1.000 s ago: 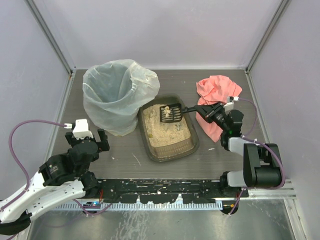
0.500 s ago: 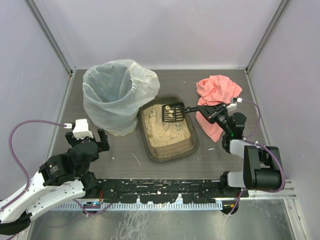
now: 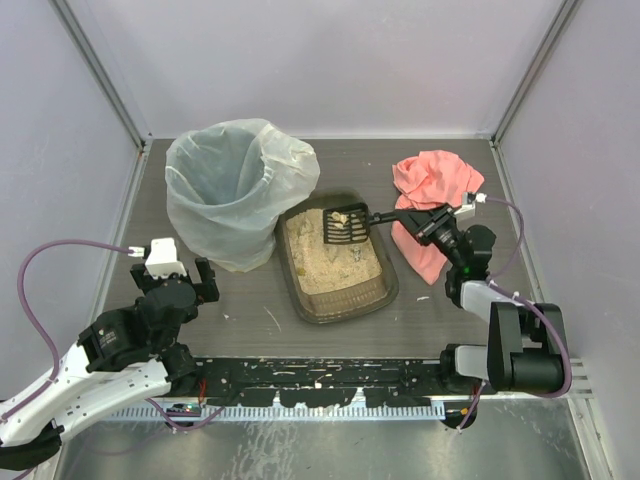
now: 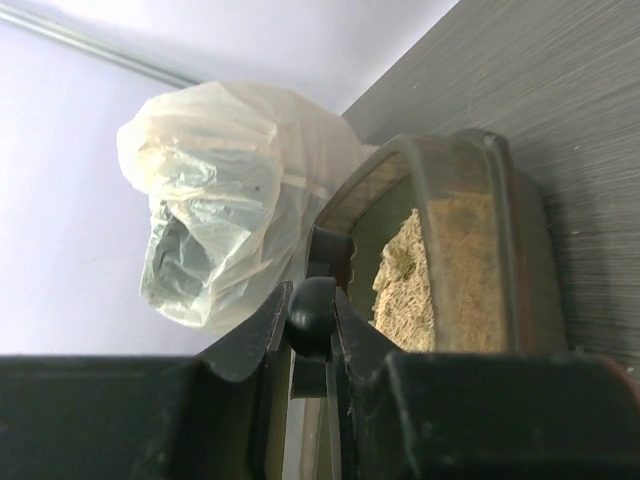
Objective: Clean the litter box
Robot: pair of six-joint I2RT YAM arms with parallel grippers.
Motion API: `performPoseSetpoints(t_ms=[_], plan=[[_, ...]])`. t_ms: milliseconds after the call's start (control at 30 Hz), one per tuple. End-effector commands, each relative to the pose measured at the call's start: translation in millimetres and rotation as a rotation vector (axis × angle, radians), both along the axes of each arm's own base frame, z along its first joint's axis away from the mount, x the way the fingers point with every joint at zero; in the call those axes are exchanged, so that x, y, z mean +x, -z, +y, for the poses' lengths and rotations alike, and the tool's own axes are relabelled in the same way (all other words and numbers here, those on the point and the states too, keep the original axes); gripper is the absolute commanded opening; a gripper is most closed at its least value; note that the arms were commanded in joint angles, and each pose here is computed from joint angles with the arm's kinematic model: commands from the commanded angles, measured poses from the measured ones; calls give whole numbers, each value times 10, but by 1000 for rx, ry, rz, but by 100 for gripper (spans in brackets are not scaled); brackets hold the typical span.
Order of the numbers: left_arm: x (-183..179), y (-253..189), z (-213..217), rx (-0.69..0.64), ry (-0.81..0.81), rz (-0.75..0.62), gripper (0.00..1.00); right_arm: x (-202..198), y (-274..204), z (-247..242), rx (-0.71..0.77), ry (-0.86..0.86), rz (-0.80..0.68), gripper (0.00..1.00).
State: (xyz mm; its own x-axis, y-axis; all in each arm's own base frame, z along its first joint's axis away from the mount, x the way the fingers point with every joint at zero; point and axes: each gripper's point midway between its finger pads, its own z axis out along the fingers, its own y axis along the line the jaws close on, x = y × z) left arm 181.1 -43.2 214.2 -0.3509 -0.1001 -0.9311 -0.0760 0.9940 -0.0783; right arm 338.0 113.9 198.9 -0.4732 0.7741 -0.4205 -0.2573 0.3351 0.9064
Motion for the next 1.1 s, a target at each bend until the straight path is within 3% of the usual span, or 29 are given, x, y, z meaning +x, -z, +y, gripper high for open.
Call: performPoseSetpoints(t_ms=[0, 67, 167, 300, 400, 500, 633, 733, 867, 1067], plan=[[36, -84, -34, -25, -1, -31, 98, -6, -245, -52, 29, 12, -84, 1], [33, -84, -35, -25, 0, -28, 98, 18, -168, -176, 37, 95, -47, 1], [30, -81, -31, -25, 0, -30, 98, -30, -304, 140, -47, -64, -118, 1], [33, -83, -36, -23, 1, -28, 98, 18, -195, -240, 25, 129, -43, 1], [35, -82, -39, -25, 2, -29, 98, -42, -352, 166, -58, -84, -128, 1], [39, -80, -47, -20, 4, -26, 98, 11, -216, -183, 33, 96, -41, 1], [42, -77, -64, -18, 10, -23, 98, -72, -410, 267, -57, -134, -146, 1], [46, -72, -78, -14, 15, -20, 98, 1, -253, -100, 40, 63, -43, 1], [42, -67, -70, -15, 13, -21, 98, -92, -425, 289, -35, -137, -133, 1], [36, -78, -58, -21, 12, -26, 98, -87, -412, 147, -36, -55, -66, 1]])
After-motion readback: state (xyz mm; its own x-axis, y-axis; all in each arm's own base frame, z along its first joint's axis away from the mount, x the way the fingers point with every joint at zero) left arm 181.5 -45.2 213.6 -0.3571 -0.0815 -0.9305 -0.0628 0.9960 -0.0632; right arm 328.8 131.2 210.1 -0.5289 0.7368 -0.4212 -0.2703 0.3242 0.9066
